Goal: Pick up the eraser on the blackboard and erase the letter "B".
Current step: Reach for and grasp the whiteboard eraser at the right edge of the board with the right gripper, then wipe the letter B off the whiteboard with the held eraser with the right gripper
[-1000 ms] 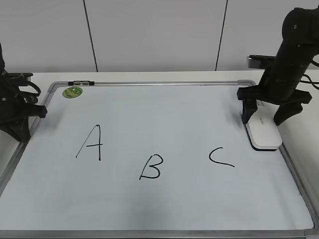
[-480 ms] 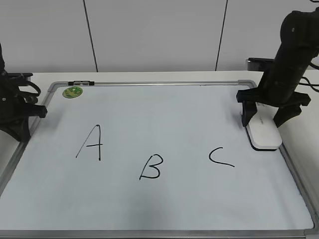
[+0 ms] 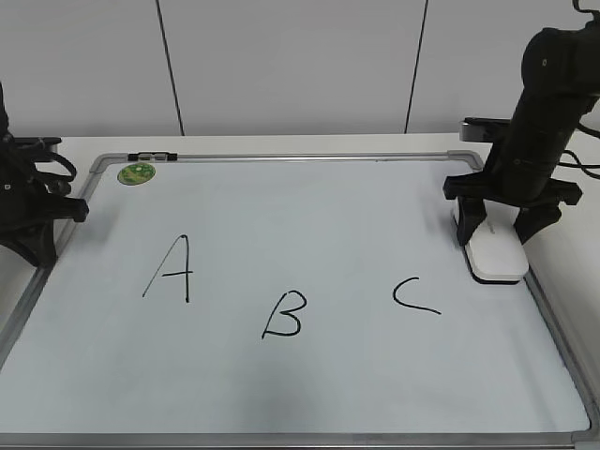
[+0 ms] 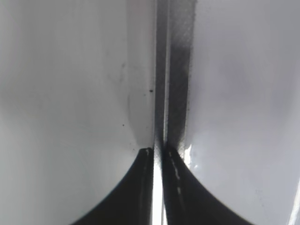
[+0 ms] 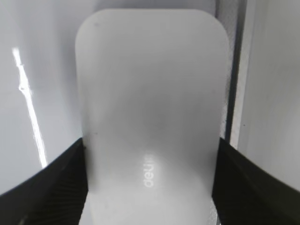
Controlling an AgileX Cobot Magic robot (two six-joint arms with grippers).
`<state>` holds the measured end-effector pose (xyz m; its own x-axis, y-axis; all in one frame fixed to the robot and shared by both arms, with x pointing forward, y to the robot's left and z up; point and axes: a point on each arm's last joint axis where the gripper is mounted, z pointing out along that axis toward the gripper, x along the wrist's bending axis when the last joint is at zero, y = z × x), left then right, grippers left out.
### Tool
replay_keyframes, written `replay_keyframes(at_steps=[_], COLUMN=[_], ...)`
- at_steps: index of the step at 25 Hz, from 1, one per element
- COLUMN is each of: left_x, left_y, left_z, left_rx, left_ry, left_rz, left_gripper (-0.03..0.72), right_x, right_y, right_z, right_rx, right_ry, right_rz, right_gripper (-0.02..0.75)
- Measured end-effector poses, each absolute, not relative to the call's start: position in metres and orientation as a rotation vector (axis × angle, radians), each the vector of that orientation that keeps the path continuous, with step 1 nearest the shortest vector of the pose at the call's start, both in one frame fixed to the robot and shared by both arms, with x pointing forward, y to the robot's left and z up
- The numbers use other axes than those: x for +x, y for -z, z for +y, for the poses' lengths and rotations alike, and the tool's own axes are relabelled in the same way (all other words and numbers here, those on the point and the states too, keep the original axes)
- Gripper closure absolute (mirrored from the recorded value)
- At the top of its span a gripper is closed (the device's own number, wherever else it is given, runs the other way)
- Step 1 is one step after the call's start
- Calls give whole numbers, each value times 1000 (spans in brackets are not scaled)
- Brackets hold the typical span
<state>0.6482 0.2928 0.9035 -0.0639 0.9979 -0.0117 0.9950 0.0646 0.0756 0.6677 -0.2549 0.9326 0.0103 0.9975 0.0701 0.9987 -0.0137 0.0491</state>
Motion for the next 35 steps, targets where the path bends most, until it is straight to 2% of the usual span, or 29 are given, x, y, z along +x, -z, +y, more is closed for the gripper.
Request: replay_keyframes(at_steps=[4,20,27,35], left_x=[648,648,648,648], left_y=[-903,-903,-903,-903], left_z=[293,293,293,292], left_rx=[2107,2107,2107,2103], left_ry=[-73,-73,-73,-67], left_rz=[2247,2247,2247,2249], left_gripper=[661,661,661,660], right_x=[669,667,663,640], right_y=[-932,-936,-953,-954], right_z=[-255,-248,-190,-121], right_rx=[-2219,-2163,-1982,-1778], right_ry=[130,119,119,110], right_rz=[-2199,-2137,-2336,-2502], right_gripper=[218,220,220,221])
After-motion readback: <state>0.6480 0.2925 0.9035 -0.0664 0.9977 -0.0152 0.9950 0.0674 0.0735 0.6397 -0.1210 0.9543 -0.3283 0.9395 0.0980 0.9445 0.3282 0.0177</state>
